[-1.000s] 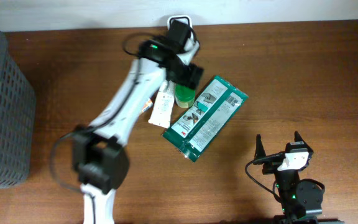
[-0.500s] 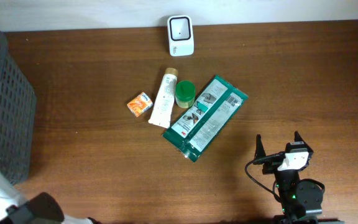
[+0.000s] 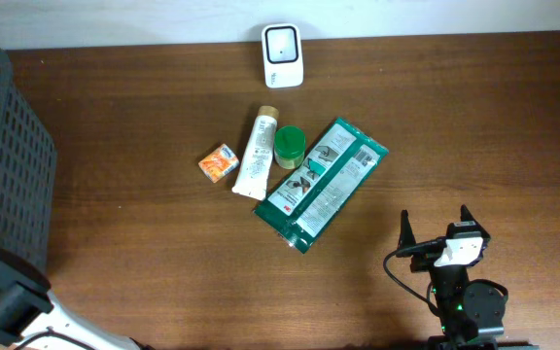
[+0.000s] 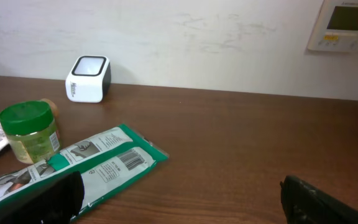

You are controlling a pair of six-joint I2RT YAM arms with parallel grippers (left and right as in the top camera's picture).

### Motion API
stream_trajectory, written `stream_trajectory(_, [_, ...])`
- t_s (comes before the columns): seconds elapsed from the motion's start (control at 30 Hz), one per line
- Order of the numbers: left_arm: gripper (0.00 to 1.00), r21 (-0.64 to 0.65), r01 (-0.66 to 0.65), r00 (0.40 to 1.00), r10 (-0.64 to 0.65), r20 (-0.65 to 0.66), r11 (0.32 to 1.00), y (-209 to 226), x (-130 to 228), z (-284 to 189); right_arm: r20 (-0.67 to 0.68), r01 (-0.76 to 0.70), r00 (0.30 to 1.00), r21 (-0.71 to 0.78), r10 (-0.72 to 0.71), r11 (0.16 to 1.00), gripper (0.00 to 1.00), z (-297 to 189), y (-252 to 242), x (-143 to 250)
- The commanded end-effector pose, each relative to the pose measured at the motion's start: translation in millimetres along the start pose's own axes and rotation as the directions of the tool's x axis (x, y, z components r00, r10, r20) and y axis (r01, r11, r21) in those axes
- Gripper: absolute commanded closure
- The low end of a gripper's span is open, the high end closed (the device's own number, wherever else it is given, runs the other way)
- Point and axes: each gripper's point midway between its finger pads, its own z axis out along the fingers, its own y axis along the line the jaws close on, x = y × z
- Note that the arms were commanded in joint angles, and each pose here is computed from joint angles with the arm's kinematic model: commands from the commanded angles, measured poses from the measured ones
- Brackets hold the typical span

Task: Scan the item barcode
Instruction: 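Grasp the light green wipes pouch in the basket with left gripper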

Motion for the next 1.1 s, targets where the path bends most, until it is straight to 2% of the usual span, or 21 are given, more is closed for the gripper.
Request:
stream_trajectory(0.0, [0.19, -0.064, -0.147, 0.989, 0.148, 0.008, 0.987, 12.9, 3.6, 37.5, -0.002, 0.007, 1.0, -0.013, -0.007, 1.0, 0.02, 0.2, 2.8, 2.7])
stream_trajectory(0.07, [0.18, -0.062, -0.24, 0.967, 0.244, 0.065, 0.969, 6.5, -7.2, 48.4, -0.002, 0.007, 1.0, -0.013, -0.007, 1.0, 0.02, 0.2, 2.8, 2.7])
stream_trajectory(0.17, [0.18, -0.071, -0.344, 0.934, 0.349, 0.074, 0.936, 1.4, -10.1, 63.9, -0.002, 0.007, 1.0, -0.013, -0.007, 1.0, 0.02, 0.2, 2.8, 2.7])
stream_trajectory(0.3, [0.19, -0.062, -0.463, 0.886, 0.462, -0.021, 0.884, -1.8, 13.7, 97.9, -0.002, 0.007, 1.0, -0.013, -0.007, 1.0, 0.02, 0.2, 2.8, 2.7])
stream_trajectory(0.5, [0.19, -0.035, -0.509, 0.854, 0.5, -0.144, 0.86, 1.2, 48.9, 137.6, -0.002, 0.007, 1.0, -0.012, -0.007, 1.0, 0.02, 0.2, 2.7, 2.7])
stream_trajectory(0.53, [0.26, -0.032, -0.512, 0.851, 0.501, -0.156, 0.858, 2.2, 52.2, 140.1, -0.002, 0.007, 1.0, -0.012, -0.007, 1.0, 0.02, 0.2, 2.7, 2.7])
stream_trajectory(0.63, [0.67, -0.028, -0.516, 0.846, 0.504, -0.174, 0.856, 3.1, 56.7, 141.3, -0.002, 0.007, 1.0, -0.012, -0.007, 1.0, 0.02, 0.2, 2.7, 2.7])
stream_trajectory(0.67, [0.73, -0.027, -0.516, 0.845, 0.505, -0.175, 0.856, 3.2, 57.0, 141.2, -0.002, 0.007, 1.0, -0.013, -0.007, 1.0, 0.02, 0.2, 2.8, 2.7])
stream_trajectory(0.83, [0.89, -0.015, -0.53, 0.831, 0.516, -0.206, 0.848, 2.8, 63.0, 135.5, -0.002, 0.007, 1.0, -0.012, -0.007, 1.0, 0.02, 0.2, 2.7, 2.7])
stream_trajectory(0.9, [0.89, 0.003, -0.489, 0.855, 0.48, -0.197, 0.872, -1.5, 58.2, 123.8, -0.002, 0.007, 1.0, -0.013, -0.007, 1.0, 0.02, 0.2, 2.8, 2.7])
stream_trajectory(1.0, [0.92, 0.08, -0.456, 0.881, 0.462, -0.097, 0.886, -15.1, 34.7, 88.0, -0.002, 0.007, 1.0, -0.013, -0.007, 1.0, 0.02, 0.2, 2.8, 2.7])
stream_trajectory(1.07, [0.91, 0.074, -0.39, 0.92, 0.391, -0.004, 0.918, -15.4, 7.7, 50.7, -0.002, 0.007, 1.0, -0.013, -0.007, 1.0, 0.02, 0.2, 2.8, 2.7])
